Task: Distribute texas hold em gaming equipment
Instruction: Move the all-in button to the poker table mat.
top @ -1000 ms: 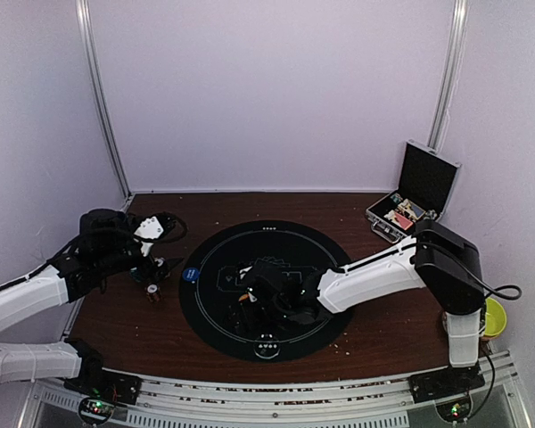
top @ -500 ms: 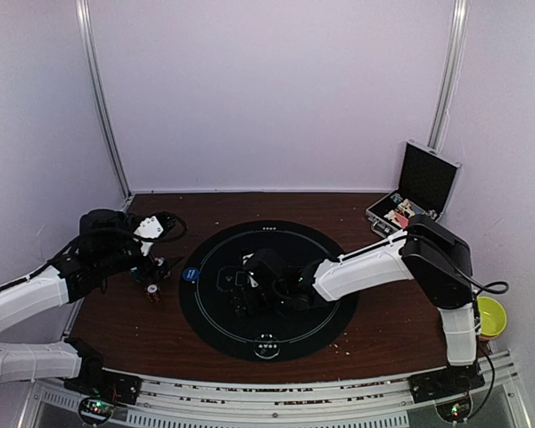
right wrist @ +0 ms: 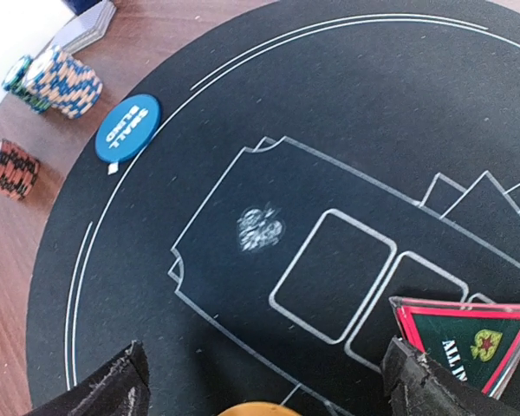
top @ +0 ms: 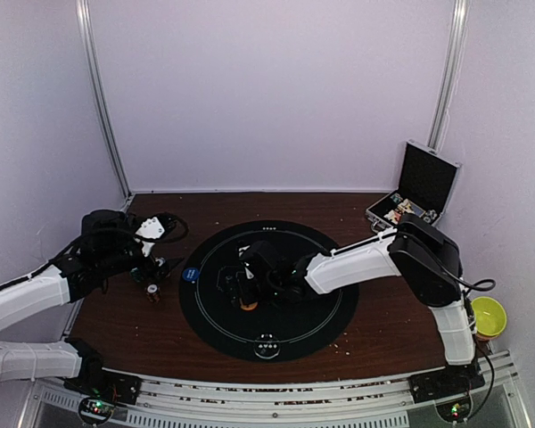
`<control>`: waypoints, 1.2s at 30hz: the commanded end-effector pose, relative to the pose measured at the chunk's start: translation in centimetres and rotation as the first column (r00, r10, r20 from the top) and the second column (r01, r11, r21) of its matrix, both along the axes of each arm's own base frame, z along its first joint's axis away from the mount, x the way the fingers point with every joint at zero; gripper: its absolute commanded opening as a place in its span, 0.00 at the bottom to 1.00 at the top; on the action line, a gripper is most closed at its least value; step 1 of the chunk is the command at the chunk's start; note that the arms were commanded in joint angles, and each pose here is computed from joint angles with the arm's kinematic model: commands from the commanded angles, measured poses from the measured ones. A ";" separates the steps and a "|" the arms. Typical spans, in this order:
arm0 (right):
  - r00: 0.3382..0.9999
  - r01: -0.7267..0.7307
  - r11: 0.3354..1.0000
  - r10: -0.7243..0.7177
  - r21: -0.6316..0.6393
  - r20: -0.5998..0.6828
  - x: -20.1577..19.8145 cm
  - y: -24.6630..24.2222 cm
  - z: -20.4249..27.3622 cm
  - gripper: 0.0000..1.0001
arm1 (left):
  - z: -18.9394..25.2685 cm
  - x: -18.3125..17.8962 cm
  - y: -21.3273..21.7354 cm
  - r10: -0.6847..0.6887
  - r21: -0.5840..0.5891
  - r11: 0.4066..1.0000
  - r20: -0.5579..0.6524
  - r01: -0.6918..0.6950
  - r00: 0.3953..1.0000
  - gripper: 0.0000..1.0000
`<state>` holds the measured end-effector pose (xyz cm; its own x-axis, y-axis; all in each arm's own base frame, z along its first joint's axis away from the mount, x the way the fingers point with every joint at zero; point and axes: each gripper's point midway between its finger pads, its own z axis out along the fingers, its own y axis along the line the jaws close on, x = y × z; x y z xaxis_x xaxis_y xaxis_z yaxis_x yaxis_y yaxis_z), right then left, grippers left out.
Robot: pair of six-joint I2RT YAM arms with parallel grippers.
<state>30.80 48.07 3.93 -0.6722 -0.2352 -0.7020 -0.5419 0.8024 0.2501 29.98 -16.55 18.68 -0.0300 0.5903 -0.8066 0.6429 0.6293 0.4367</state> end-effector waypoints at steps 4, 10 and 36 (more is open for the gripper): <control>0.989 0.147 0.983 -0.148 -0.108 -0.003 3.7 -6.2 -2.7 0.95 | 0.8 0.5 0.1 0.016 -0.026 1.000 0.040 -0.015 0.999 0.98; 0.983 0.184 0.975 -0.184 -0.126 0.010 5.0 -8.2 -2.7 0.96 | 0.8 0.7 0.2 0.021 -0.024 1.000 0.041 -0.021 0.999 0.98; 0.977 0.206 0.953 -0.190 -0.221 0.091 9.8 -12.1 -0.3 0.98 | 0.8 0.6 0.3 0.026 -0.024 0.999 0.044 -0.025 0.999 0.98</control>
<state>41.00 37.39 2.87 -0.6534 -0.2385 -0.7185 -0.3727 0.9274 0.0311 30.18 -16.49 18.98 -0.0225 0.5875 -0.8089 0.6314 0.6357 0.4441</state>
